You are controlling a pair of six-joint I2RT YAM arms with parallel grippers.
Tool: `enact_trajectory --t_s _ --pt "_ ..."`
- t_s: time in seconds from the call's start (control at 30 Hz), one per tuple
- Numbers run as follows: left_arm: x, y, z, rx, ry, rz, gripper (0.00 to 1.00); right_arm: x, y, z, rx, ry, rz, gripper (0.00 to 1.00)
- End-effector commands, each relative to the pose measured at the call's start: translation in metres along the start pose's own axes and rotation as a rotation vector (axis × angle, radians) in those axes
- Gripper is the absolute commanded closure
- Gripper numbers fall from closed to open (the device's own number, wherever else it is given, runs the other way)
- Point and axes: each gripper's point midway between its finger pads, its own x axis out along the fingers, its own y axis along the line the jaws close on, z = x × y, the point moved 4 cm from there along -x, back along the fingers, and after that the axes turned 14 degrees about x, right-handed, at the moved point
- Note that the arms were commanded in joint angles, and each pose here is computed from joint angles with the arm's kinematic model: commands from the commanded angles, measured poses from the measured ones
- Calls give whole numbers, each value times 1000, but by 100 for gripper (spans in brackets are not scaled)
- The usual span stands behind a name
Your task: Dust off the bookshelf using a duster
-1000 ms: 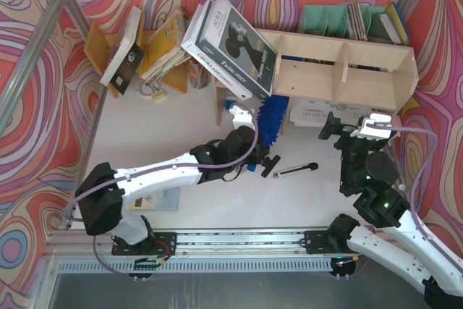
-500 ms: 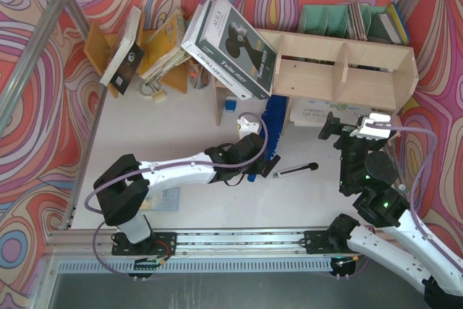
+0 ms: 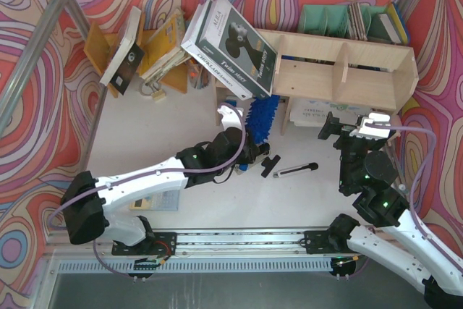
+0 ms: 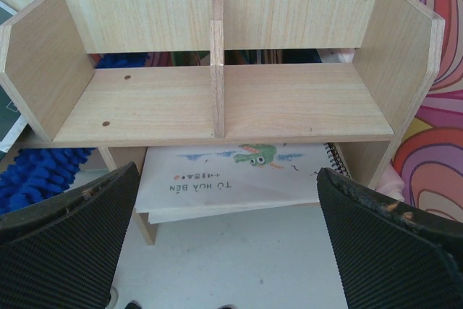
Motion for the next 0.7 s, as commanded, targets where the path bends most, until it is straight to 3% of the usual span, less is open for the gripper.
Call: enact_trajectory --t_s 0.0,0.3,0.67 --pt "3 9 2 15 -46 49 100 0 -1 9 25 -14 1 1" --pt "8 21 -12 -50 -16 74 100 0 0 9 21 -12 0 1" --pt "-22 66 -6 -63 -70 201 100 0 -1 8 23 -8 -4 1"
